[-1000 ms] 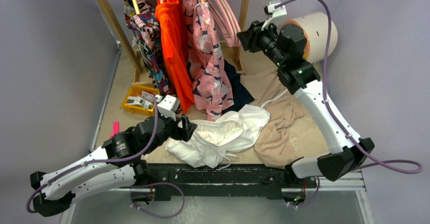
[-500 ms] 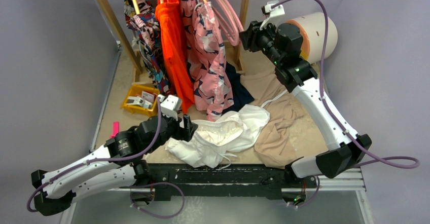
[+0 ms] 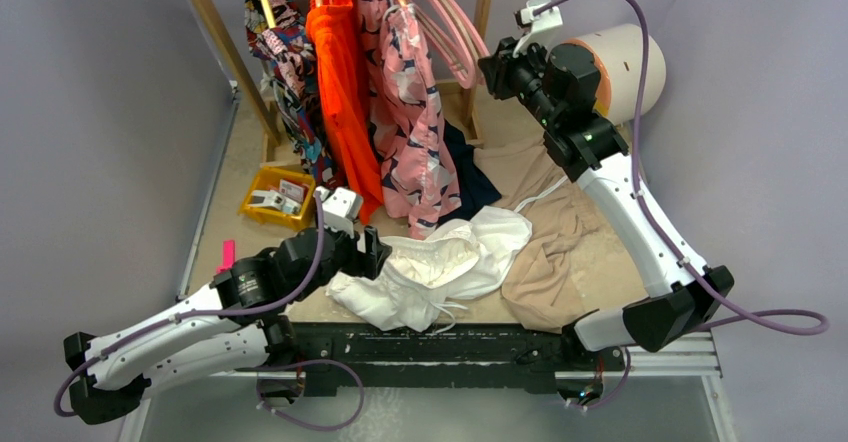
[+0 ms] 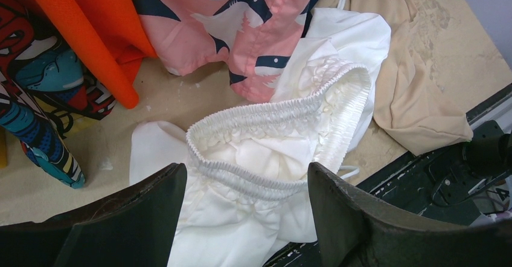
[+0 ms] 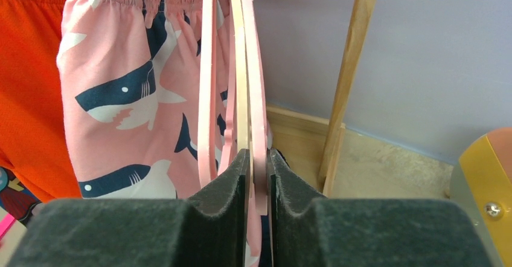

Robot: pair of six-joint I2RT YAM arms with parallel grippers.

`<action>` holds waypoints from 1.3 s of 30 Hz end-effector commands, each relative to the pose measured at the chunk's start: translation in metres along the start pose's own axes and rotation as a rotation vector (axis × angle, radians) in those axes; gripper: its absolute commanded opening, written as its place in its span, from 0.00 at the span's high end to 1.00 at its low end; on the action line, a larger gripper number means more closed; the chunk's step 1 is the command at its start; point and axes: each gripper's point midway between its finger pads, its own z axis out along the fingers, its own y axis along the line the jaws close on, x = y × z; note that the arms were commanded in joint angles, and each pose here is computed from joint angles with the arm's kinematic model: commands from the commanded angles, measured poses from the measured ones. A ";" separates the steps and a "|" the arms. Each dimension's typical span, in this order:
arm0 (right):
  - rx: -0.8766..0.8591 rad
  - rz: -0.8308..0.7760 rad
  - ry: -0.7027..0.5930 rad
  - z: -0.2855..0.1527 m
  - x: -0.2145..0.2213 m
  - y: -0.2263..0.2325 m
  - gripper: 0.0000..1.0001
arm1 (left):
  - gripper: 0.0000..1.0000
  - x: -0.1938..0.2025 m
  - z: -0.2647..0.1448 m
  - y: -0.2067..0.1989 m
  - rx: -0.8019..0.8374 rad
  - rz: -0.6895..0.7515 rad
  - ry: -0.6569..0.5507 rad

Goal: Place the shorts on the hanger
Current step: Pick up the hanger from the clothesline.

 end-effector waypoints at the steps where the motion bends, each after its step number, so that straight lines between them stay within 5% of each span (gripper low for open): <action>1: -0.035 -0.039 -0.102 -0.012 -0.039 0.005 0.86 | 0.28 -0.010 0.002 -0.006 0.023 0.005 -0.036; 6: -0.038 -0.043 -0.127 -0.016 -0.049 0.006 1.00 | 0.28 -0.009 0.004 -0.007 0.024 0.009 -0.029; 21: 0.034 -0.042 -0.221 -0.022 -0.074 -0.006 1.00 | 0.28 -0.008 0.005 -0.006 0.018 0.014 -0.025; 39: 0.094 0.002 -0.152 -0.032 -0.041 -0.017 1.00 | 0.28 -0.007 0.006 -0.006 0.017 0.017 -0.020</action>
